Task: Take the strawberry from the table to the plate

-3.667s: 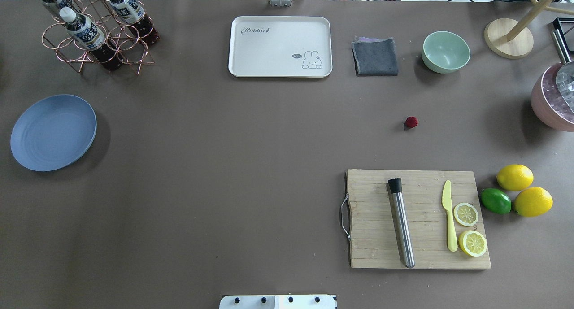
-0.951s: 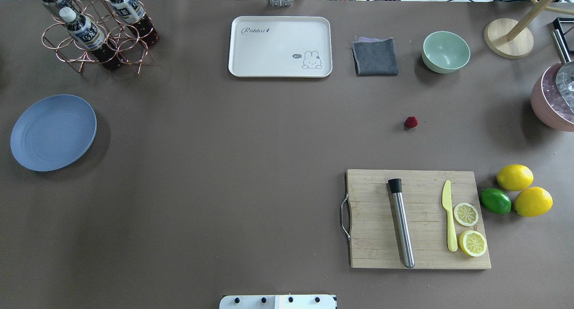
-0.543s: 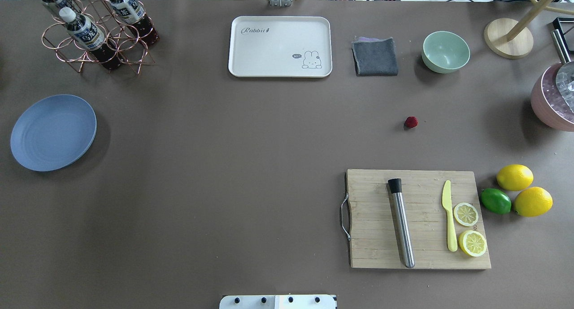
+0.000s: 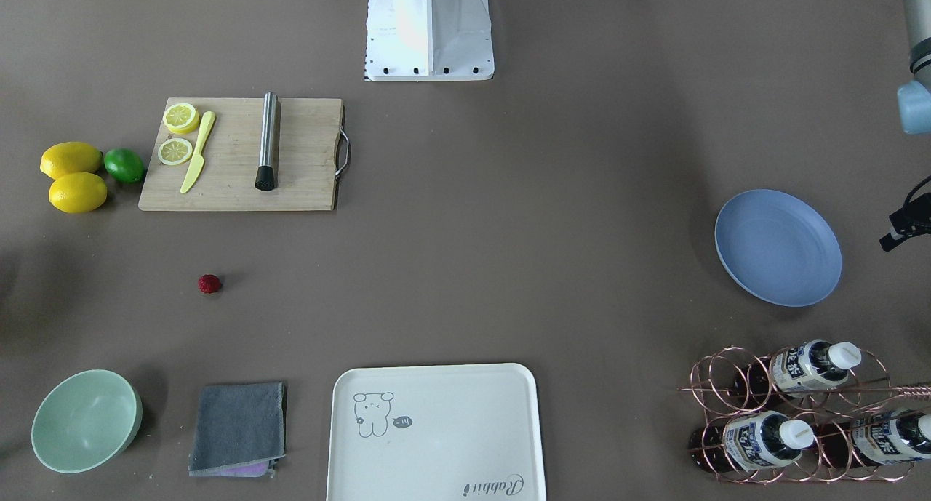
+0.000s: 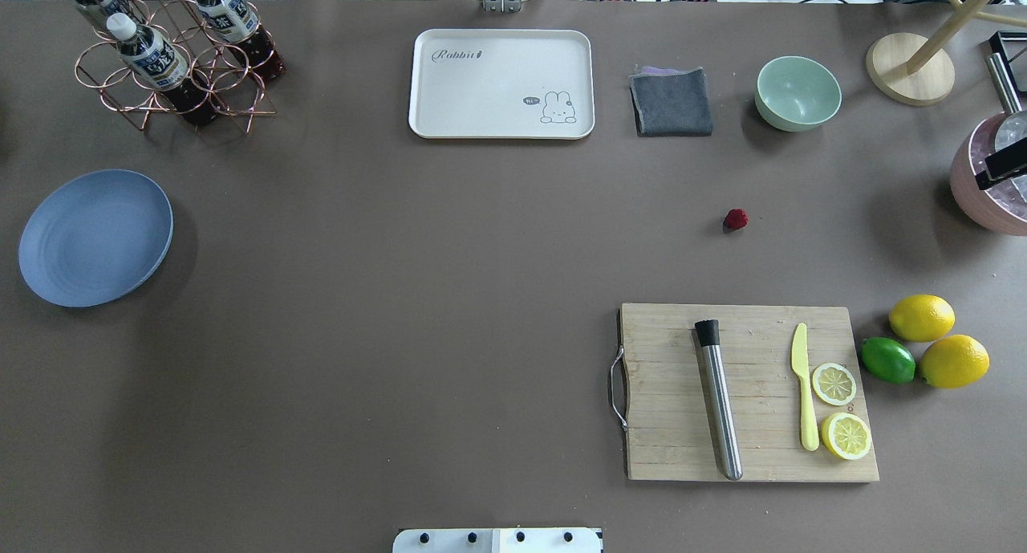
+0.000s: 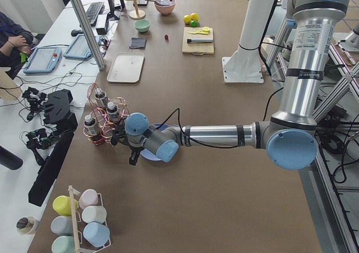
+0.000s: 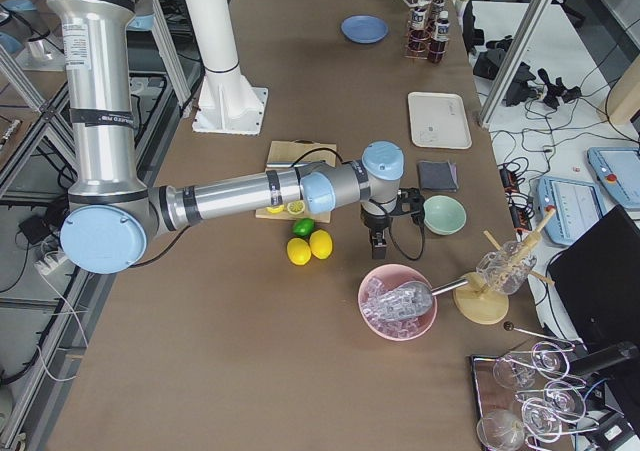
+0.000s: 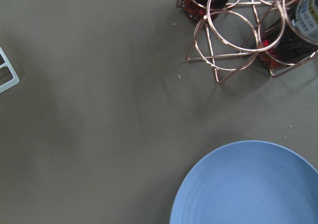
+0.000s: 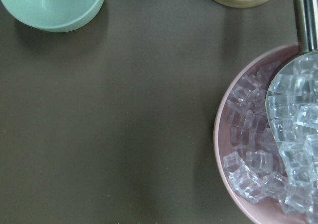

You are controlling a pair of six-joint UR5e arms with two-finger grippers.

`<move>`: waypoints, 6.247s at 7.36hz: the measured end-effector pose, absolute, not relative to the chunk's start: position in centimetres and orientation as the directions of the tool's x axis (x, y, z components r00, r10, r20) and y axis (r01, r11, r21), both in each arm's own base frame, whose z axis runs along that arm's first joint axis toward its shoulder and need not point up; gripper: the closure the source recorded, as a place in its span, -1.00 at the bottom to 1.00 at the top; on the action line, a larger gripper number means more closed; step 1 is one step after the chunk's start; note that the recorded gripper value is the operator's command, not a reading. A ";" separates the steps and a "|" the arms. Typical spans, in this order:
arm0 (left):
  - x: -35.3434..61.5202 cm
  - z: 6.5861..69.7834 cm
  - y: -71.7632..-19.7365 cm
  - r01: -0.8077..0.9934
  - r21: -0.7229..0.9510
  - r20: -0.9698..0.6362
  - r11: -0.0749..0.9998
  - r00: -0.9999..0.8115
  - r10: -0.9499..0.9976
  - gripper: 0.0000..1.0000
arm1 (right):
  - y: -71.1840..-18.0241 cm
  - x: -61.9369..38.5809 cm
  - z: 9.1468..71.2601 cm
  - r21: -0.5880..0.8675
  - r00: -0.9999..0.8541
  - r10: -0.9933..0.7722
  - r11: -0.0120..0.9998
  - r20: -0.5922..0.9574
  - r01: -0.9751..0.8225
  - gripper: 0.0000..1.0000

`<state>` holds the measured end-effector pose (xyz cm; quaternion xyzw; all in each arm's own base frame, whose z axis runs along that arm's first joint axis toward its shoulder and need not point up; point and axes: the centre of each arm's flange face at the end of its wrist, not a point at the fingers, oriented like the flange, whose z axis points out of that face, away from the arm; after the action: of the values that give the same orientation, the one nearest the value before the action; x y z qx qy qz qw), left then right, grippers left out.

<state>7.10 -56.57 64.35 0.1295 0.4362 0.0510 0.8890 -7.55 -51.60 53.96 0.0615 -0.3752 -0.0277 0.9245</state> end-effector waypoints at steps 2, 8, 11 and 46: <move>10.4 67.3 -56.2 -0.001 0.269 -0.767 0.963 0.605 0.215 -0.95 | -51.6 -8.5 53.5 0.143 0.711 -0.100 0.990 0.696 -0.001 -1.00; 14.4 71.2 -54.2 -0.056 0.261 -0.773 0.964 0.585 0.243 1.00 | -51.7 -8.6 53.3 0.171 0.709 -0.118 0.985 0.695 -0.004 -1.00; 14.9 69.8 -53.7 -0.078 0.276 -0.806 0.958 0.525 0.275 1.00 | -51.7 -8.6 53.2 0.173 0.710 -0.119 0.985 0.694 -0.005 -1.00; 16.2 48.6 -53.6 0.166 0.255 -0.875 0.952 0.458 0.155 -0.96 | -56.6 -38.0 43.3 0.157 0.719 -0.082 0.987 0.690 -0.038 -0.65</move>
<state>16.20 -53.58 48.57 0.1542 0.5205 -0.0035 0.8398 -37.99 -56.61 43.29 0.0801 -0.3746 -0.0120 0.9236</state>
